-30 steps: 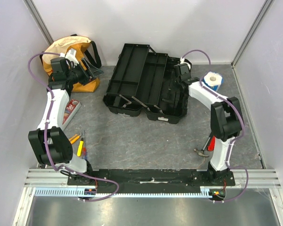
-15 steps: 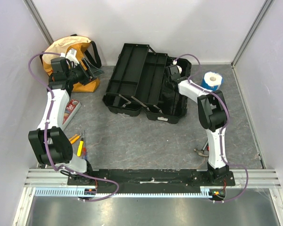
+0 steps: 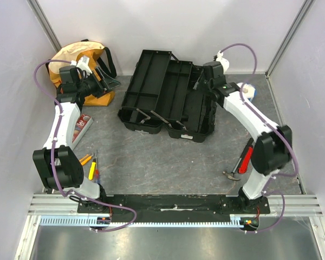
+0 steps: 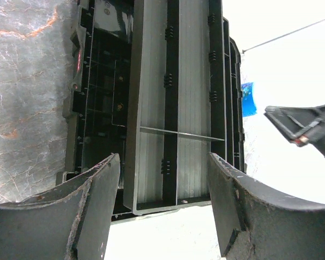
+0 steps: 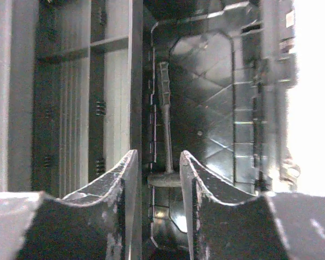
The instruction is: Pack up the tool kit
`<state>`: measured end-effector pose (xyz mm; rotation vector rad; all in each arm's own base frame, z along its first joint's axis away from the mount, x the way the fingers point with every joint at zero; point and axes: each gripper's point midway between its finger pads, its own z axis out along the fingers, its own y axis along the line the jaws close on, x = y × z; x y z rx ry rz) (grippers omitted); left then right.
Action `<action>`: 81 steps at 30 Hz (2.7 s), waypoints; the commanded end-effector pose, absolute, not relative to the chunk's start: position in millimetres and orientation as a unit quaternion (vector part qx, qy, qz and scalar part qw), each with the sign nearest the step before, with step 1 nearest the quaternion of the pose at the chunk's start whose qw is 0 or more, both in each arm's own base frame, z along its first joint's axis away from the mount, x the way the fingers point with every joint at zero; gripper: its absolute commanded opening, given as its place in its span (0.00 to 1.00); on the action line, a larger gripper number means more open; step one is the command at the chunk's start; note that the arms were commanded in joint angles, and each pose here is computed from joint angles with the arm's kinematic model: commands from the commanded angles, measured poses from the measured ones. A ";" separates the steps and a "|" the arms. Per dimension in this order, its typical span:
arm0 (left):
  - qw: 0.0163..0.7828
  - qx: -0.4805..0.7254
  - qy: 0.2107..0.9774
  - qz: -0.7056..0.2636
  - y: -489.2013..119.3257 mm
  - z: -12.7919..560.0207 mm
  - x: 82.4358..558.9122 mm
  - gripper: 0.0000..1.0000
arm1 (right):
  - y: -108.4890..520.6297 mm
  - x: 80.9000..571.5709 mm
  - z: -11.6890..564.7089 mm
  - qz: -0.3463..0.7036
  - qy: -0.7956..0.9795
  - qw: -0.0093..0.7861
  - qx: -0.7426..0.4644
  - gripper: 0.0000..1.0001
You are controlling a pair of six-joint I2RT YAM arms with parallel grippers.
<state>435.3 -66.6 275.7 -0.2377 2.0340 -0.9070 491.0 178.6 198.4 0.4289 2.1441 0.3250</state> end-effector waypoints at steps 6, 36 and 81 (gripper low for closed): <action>0.448 -0.074 0.809 -0.375 -73.0 288.5 437.7 0.71 | 30.1 391.3 189.8 -0.027 0.859 0.420 0.292 0.54; 0.419 -0.084 0.823 -0.374 -75.5 259.5 444.3 0.70 | -22.1 210.0 29.9 -0.086 0.932 0.123 0.330 0.55; 0.425 -0.079 0.819 -0.378 -80.4 268.5 441.5 0.70 | 26.2 401.8 262.7 0.117 0.810 0.511 0.263 0.00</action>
